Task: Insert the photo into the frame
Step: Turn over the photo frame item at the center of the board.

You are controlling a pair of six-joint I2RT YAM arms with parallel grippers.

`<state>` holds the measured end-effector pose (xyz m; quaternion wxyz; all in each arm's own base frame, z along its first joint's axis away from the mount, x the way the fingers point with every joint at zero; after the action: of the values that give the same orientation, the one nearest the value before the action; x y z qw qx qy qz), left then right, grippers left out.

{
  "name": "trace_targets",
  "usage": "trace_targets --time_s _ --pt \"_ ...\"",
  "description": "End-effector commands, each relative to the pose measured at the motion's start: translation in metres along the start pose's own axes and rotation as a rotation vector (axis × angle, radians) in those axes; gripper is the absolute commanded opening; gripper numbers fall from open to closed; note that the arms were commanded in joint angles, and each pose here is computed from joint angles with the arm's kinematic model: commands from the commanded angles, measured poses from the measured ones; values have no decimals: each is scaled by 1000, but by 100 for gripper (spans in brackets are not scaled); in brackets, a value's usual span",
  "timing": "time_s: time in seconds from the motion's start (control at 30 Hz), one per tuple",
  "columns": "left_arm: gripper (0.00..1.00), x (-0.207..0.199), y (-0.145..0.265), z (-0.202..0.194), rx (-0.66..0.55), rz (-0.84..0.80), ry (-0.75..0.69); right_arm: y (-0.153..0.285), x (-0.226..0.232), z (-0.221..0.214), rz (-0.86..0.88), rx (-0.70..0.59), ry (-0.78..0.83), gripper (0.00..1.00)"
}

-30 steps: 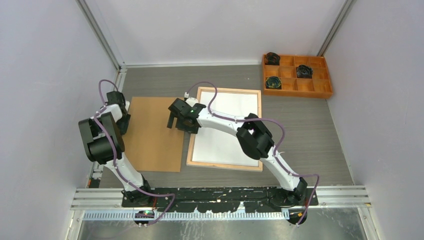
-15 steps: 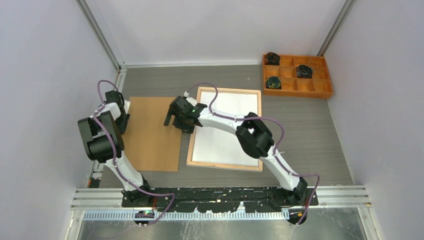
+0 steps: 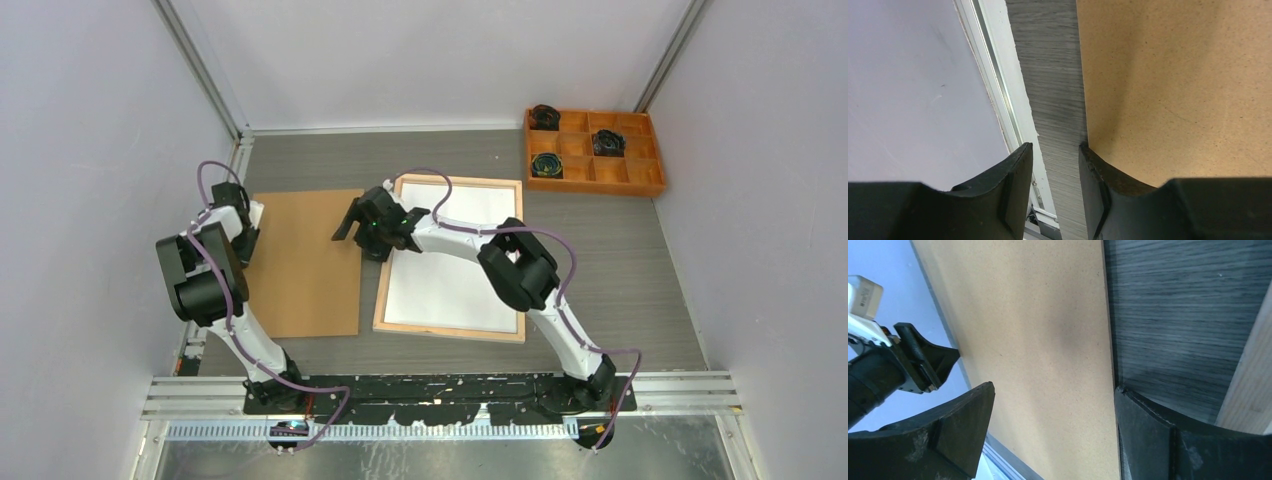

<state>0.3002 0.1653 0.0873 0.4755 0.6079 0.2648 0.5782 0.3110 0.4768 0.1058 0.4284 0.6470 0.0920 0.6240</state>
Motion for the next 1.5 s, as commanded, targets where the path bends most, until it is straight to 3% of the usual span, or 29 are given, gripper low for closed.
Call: trace_targets --time_s 0.0,0.23,0.43,0.87,1.03,1.3,1.47 --pt "43 -50 5 -1 -41 -260 -45 76 117 -6 500 57 -37 91" --pt "42 -56 12 4 -49 -283 -73 116 145 -10 712 128 -98 88" --pt "40 -61 16 9 -55 -289 -101 140 146 -19 747 158 -126 86" --pt "38 -68 25 8 -57 -337 -117 108 118 -28 677 211 -190 84" --pt "38 -75 49 16 -115 -450 -97 110 118 -27 737 230 -218 82" --pt "38 -111 86 40 -172 -473 -205 127 93 -10 703 130 -234 77" --pt "38 -118 86 48 -162 -441 -222 149 55 3 526 -1 -155 67"
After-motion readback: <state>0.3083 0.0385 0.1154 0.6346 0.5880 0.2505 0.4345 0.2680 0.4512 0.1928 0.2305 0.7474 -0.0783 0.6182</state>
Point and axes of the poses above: each gripper's point midway between its finger pads, its own y axis back along the fingers, its own x axis along the line the jaws close on, z = x × y, the point moved 7 cm from there along y, back along the fingers, and after that the axes turned 6 degrees about -y, right-handed, at the moved point
